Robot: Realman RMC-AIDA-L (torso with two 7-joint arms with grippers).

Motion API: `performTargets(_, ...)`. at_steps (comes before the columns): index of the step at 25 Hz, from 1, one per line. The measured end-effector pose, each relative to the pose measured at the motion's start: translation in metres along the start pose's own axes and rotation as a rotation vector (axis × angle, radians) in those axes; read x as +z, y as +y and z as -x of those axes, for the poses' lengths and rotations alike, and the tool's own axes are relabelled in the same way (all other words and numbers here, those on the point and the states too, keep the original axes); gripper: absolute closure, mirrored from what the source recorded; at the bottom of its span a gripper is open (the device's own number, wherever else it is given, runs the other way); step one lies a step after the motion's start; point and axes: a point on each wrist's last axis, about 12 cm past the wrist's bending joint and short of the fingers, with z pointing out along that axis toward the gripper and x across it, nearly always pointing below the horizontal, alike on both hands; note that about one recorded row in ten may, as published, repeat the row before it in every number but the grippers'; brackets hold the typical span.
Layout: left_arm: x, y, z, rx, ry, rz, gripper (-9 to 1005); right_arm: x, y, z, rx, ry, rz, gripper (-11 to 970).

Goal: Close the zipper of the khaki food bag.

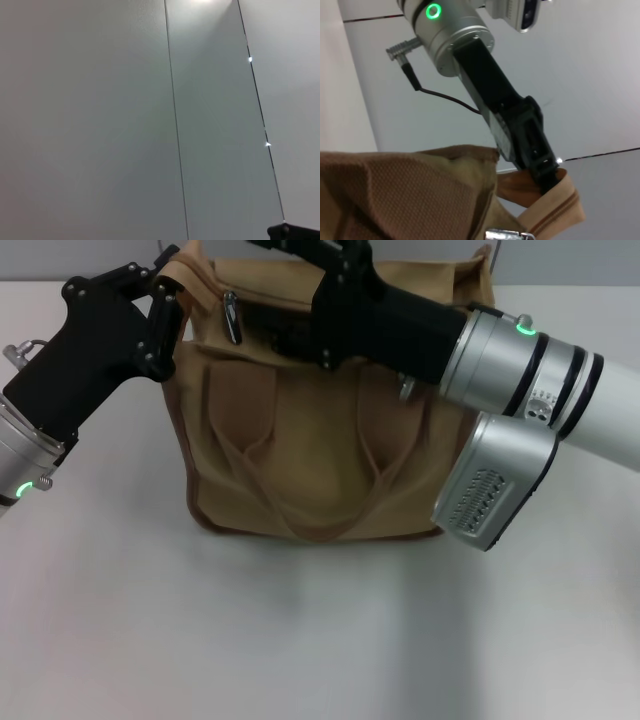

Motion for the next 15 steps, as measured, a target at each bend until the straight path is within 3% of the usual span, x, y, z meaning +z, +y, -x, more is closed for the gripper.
performTargets(15, 0.006, -0.003, 0.000, -0.004, -0.006, -0.018, 920, 0.009, 0.005, 0.011, -0.001, -0.035, 0.028, 156)
